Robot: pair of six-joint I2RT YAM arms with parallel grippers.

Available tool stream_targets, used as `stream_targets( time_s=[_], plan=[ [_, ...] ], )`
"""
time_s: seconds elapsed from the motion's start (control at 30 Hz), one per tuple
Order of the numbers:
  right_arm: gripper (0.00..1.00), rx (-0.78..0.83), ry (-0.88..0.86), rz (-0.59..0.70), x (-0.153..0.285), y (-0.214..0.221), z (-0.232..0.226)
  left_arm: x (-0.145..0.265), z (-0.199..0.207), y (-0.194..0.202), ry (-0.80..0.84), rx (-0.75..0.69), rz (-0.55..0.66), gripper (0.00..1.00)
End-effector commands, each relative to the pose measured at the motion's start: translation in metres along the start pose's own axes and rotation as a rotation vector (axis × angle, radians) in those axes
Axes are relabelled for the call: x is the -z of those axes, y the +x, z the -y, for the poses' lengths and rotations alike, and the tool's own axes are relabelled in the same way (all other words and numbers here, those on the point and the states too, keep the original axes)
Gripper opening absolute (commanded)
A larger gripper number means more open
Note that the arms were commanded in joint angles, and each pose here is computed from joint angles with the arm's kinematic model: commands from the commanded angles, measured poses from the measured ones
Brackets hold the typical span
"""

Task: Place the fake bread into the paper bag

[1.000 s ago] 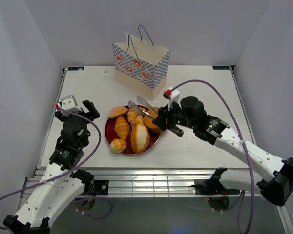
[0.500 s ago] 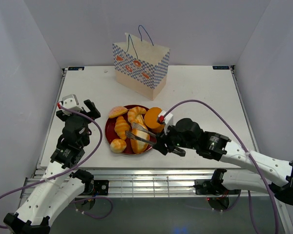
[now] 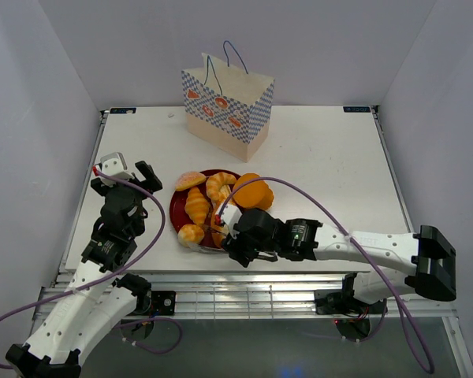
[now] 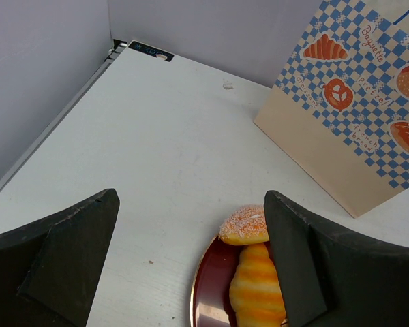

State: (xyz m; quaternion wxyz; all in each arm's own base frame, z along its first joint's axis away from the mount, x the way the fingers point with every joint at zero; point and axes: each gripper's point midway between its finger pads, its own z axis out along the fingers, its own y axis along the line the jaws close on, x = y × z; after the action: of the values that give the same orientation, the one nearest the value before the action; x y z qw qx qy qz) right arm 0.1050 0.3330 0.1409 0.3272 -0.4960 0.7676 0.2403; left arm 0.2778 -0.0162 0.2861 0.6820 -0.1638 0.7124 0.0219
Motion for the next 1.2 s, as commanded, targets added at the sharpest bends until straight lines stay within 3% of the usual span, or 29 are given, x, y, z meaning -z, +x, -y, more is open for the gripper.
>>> stream_targets(
  time_s=[0.0, 0.37, 0.7, 1.17],
  plan=[
    [0.61, 0.037, 0.035, 0.096, -0.007, -0.04, 0.002, 0.001, 0.002, 0.0, 0.006, 0.004, 0.001, 0.98],
    [0.61, 0.04, 0.022, 0.113, -0.027, -0.054, -0.005, 0.002, 0.005, -0.003, 0.029, 0.011, 0.004, 0.98],
    [0.6, 0.011, 0.019, 0.064, -0.042, -0.04, -0.006, 0.002, 0.006, -0.003, 0.035, 0.014, 0.006, 0.98],
    [0.39, -0.013, 0.077, 0.033, -0.031, -0.025, 0.005, 0.003, 0.007, -0.003, 0.042, 0.017, 0.004, 0.98]
  ],
)
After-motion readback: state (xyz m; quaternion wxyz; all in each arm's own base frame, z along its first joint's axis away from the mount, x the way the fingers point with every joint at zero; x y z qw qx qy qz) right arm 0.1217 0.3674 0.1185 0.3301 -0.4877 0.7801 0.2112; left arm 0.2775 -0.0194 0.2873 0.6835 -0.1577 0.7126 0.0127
